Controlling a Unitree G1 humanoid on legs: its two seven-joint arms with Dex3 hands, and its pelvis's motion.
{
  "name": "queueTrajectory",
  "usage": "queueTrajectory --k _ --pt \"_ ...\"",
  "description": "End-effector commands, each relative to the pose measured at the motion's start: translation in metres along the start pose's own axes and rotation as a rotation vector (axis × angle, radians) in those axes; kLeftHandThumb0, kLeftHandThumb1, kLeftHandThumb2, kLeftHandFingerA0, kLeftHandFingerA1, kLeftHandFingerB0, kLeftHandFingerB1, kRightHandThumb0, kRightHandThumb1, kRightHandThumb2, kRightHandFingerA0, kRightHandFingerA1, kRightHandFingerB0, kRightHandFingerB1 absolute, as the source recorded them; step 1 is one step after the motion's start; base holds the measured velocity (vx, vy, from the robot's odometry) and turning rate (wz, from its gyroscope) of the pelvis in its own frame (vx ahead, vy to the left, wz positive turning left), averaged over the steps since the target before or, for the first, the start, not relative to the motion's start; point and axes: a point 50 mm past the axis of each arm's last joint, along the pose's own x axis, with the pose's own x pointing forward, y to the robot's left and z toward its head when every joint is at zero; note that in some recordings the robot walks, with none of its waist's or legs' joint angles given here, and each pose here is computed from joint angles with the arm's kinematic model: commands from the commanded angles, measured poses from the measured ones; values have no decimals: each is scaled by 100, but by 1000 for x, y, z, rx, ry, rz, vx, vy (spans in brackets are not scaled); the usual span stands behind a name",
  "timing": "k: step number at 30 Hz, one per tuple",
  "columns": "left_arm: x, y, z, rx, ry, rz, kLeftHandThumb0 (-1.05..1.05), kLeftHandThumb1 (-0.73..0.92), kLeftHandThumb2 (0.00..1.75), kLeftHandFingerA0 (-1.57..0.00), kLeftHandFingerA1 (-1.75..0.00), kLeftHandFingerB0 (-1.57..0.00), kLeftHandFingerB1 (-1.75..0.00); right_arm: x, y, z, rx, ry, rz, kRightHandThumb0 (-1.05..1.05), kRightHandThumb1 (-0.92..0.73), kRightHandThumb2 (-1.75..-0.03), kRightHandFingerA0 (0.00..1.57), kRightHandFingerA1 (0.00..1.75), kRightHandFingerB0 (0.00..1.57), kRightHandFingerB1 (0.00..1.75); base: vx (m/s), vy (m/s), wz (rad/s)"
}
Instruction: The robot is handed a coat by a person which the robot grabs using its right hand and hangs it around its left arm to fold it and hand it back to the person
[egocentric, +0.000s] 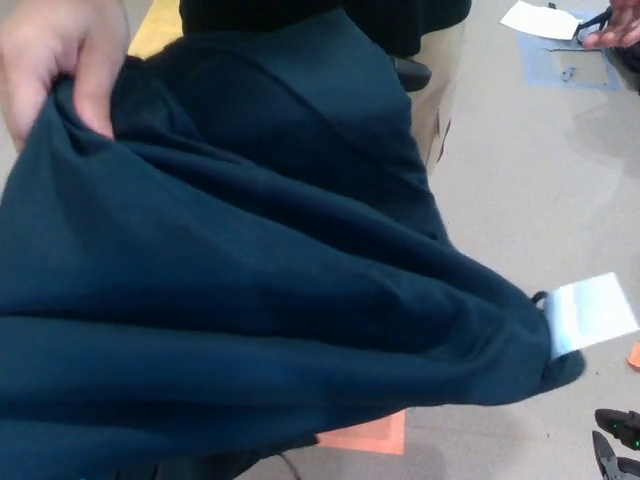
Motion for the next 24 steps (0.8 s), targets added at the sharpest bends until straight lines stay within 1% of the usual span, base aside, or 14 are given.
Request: queueTrajectory --k 1,2,3,4,7,8,9,12,13,14,15,18,19,24 --pt "-2 2 3 -2 0 -11 -37 45 104 0 -47 0 -48 -2 -8 -2 -14 22 -20 -78 -77 -108 0 27 14 29 0 0 0" --pt "-2 2 3 -3 1 -14 -37 45 104 0 -47 0 -48 -2 -8 -3 -6 20 -20 -73 -74 -106 0 31 15 38 0 0 0" --pt "-2 1 3 1 3 -15 -37 45 104 0 -47 0 -48 -2 -8 -3 -4 18 -21 -74 -86 -72 9 21 16 27 0 0 0" --pt "-2 1 3 7 4 -15 -37 45 104 0 -47 0 -48 -2 -8 -3 -14 20 -24 -69 -92 -72 8 22 15 26 0 0 0" --pt "-2 2 3 10 2 -16 -37 46 104 0 -47 0 -48 -1 -9 -2 -42 25 -26 -71 -92 -73 8 22 15 26 0 0 0" --pt "-2 2 3 10 2 -19 -37 45 104 0 -47 0 -48 -1 -9 -2 -45 27 -26 -77 -77 -107 0 35 16 41 0 0 0" --pt "-2 2 3 9 5 -20 -37 44 103 0 -47 0 -48 -1 -9 -2 -34 21 -23 -73 -89 -70 9 25 16 25 0 0 0" --pt "-2 2 4 12 7 -23 -37 45 104 0 -47 0 -48 -2 -8 -2 -19 11 -19 -73 -92 -69 12 26 15 26 0 0 0" --pt "-2 1 4 12 6 -24 -37 45 104 0 -47 0 -48 -2 -8 -2 -2 4 -15 -67 -92 -70 11 26 18 28 0 0 0" --pt "-1 1 3 16 6 -23 -77 82 65 -22 -29 -14 -27 -2 -8 -2 6 10 -14 -68 -89 -69 11 21 17 28 0 0 0" --pt "-1 1 3 14 8 -26 -37 44 103 0 -47 0 -48 -2 -8 -2 7 14 -15 -68 -88 -69 9 22 15 25 0 0 0" --pt "-1 0 3 9 10 -32 -37 43 103 0 -47 0 -47 -2 -8 -2 4 16 -14 -65 -92 -68 9 24 15 26 0 0 0" --pt "-1 0 3 17 11 -36 -37 44 104 0 -47 0 -48 -2 -8 -2 -4 9 -15 -33 -60 -113 0 49 0 45 0 0 0" --pt "0 -2 4 17 6 -49 -37 44 103 0 -47 0 -47 -2 -8 -2 5 2 -12 -32 -61 -113 1 50 0 45 0 0 0"
